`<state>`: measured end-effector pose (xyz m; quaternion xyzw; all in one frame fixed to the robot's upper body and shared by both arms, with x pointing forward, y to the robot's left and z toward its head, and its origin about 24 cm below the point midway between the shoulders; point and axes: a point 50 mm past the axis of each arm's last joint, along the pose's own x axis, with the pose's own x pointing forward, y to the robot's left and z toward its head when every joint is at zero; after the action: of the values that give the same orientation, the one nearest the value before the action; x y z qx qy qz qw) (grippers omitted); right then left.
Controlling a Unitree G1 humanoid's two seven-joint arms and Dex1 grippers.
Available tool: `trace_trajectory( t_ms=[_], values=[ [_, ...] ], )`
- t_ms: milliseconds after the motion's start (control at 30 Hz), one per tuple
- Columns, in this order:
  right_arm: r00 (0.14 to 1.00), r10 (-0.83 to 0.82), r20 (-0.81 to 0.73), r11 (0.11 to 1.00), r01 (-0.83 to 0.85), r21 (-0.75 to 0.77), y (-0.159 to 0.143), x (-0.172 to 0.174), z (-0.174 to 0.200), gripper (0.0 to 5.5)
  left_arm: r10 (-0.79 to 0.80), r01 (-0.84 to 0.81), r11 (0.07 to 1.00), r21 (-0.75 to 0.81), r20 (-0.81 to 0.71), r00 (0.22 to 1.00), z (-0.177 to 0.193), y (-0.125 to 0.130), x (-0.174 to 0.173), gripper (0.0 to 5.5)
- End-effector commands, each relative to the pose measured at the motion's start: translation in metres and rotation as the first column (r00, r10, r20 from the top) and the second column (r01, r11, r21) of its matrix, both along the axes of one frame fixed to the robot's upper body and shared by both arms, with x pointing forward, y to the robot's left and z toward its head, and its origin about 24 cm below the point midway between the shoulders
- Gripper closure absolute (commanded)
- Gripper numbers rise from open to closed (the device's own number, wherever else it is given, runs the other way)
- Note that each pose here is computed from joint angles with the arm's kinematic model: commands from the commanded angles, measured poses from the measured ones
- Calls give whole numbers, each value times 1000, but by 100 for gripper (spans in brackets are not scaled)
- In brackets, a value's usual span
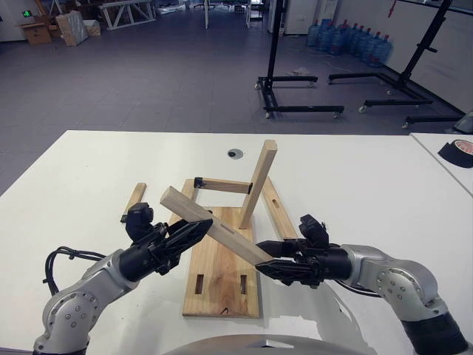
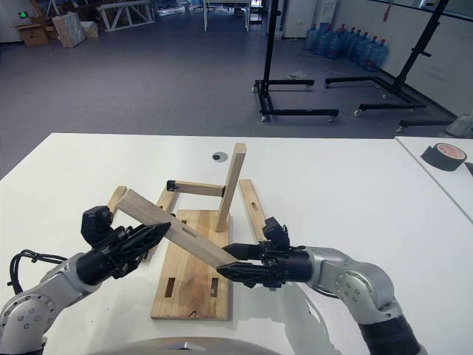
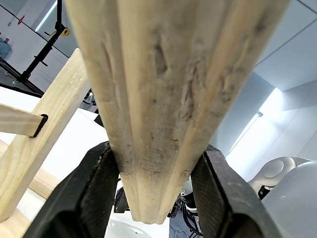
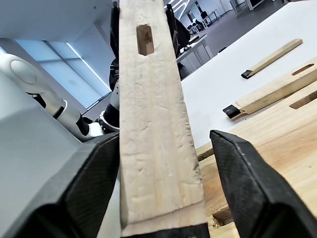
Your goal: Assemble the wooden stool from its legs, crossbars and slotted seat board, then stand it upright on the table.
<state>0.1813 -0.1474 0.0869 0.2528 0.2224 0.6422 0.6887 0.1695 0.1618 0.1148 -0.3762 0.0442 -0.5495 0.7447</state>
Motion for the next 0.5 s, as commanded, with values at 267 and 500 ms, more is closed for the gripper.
trace_trajectory(
  t_ms=[267,500],
  values=[
    [994,-101,40,985,105,-140,-22,7,-3,45,125,-201,951,236,301,945,26,42,30,346],
    [989,-130,72,978,140,-157,-25,13,-5,10,101,-298,855,425,427,898,27,58,50,346]
  ],
)
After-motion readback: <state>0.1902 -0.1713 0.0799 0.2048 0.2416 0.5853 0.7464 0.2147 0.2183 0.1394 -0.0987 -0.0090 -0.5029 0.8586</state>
